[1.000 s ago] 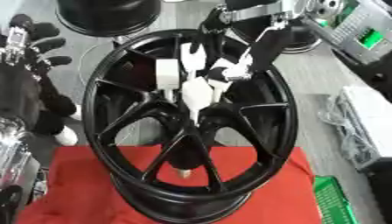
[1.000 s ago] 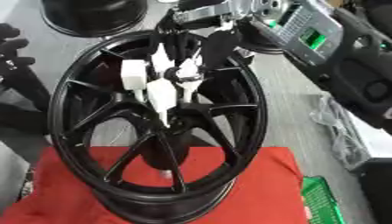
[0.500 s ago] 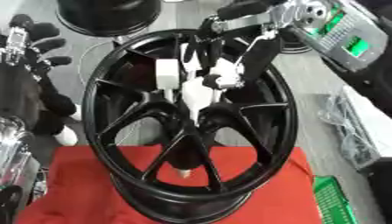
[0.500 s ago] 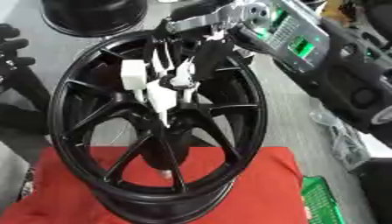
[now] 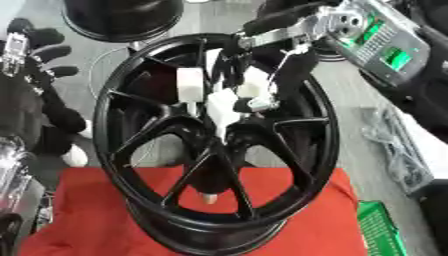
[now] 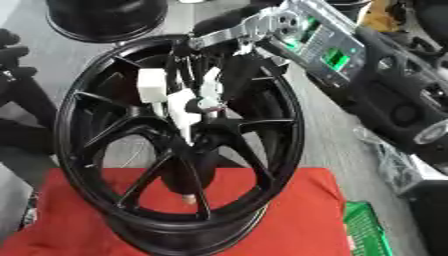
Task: Pull the pin out of the wheel hub.
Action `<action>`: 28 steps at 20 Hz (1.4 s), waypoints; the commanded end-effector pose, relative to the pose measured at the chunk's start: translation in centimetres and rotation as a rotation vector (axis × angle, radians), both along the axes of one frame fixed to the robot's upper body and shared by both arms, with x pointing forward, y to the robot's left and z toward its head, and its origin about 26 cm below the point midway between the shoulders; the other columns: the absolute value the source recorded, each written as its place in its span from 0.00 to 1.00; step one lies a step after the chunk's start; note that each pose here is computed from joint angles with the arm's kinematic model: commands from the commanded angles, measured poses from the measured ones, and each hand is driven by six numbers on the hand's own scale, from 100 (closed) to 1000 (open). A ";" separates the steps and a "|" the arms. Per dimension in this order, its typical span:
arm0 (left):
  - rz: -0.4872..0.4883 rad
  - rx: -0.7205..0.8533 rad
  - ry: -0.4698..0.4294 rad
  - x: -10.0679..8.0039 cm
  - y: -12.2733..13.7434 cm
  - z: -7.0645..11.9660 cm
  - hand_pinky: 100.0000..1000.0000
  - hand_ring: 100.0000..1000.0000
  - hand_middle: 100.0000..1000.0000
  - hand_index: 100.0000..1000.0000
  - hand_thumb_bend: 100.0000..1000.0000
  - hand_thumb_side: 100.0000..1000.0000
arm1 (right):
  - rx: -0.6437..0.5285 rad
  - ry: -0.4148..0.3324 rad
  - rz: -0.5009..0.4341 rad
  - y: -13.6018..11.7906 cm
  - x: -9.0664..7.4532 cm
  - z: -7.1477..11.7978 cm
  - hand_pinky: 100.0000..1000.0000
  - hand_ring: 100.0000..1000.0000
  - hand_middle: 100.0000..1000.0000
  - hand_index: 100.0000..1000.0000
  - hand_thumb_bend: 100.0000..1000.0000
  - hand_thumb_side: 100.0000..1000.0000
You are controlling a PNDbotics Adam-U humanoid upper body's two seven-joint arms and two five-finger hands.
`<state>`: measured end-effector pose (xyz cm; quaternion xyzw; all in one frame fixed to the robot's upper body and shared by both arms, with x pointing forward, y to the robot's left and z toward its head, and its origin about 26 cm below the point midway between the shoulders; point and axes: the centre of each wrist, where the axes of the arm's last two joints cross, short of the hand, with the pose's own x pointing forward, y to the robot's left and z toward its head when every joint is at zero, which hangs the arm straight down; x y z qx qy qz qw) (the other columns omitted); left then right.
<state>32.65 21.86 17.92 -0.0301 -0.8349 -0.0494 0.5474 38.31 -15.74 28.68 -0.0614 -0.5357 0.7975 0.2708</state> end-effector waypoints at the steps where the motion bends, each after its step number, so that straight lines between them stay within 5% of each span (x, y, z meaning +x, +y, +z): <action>1: 0.001 0.009 -0.015 0.0 0.1 0.5 0.64 0.74 0.66 0.68 0.07 0.71 | -0.005 -0.028 -0.004 -0.3 0.1 0.8 0.72 0.61 0.59 0.80 0.20 0.36; 28: -0.006 0.015 -0.016 -0.1 0.1 0.6 0.63 0.75 0.66 0.68 0.06 0.72 | 0.042 -0.080 -0.035 -0.9 -1.0 0.7 0.73 0.71 0.68 0.82 0.21 0.36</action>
